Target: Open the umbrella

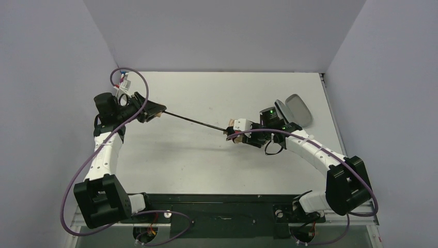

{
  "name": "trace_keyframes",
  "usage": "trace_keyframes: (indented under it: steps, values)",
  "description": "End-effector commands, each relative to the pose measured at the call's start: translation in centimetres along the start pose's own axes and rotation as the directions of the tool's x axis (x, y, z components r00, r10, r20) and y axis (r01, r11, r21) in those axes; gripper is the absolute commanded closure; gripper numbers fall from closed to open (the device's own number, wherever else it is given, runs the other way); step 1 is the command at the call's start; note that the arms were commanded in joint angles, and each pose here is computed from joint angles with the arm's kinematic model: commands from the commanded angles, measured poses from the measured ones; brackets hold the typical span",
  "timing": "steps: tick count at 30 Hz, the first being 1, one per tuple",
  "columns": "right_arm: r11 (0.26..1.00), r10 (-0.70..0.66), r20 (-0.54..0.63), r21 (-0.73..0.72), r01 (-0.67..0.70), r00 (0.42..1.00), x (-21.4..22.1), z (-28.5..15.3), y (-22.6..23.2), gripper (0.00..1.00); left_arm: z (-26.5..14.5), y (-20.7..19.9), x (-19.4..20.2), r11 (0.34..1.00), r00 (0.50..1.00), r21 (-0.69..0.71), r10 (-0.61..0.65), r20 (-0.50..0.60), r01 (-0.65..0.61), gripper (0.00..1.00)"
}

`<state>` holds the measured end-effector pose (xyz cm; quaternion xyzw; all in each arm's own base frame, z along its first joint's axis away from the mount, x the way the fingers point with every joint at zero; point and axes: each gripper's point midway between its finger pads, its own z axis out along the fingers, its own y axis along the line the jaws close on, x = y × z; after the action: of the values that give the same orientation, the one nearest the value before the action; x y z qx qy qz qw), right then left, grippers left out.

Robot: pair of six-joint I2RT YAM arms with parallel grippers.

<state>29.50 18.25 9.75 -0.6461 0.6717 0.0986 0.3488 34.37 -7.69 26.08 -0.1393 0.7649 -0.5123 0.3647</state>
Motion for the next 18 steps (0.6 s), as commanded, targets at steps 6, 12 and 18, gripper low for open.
trace_keyframes:
  steps: [6, 12, 18]
  values:
    - [0.965, 0.061, -0.541, -0.183, -0.188, 0.839, 13.3, -5.5, 8.0, 1.0, -6.4, -0.4, -14.5, 0.936, 0.804, -0.236, 0.347, 0.482, -0.262, 1.0]
    - [0.963, 0.066, -0.548, -0.184, -0.197, 0.834, 13.5, -5.6, 8.1, 1.0, -6.5, -0.1, -14.8, 0.938, 0.804, -0.238, 0.34, 0.487, -0.252, 1.0]
    - [0.962, 0.097, -0.441, -0.188, -0.197, 0.892, 8.9, -4.3, 7.0, 1.0, -2.8, -1.1, -11.1, 0.931, 0.855, -0.18, 0.363, 0.37, -0.318, 1.0]
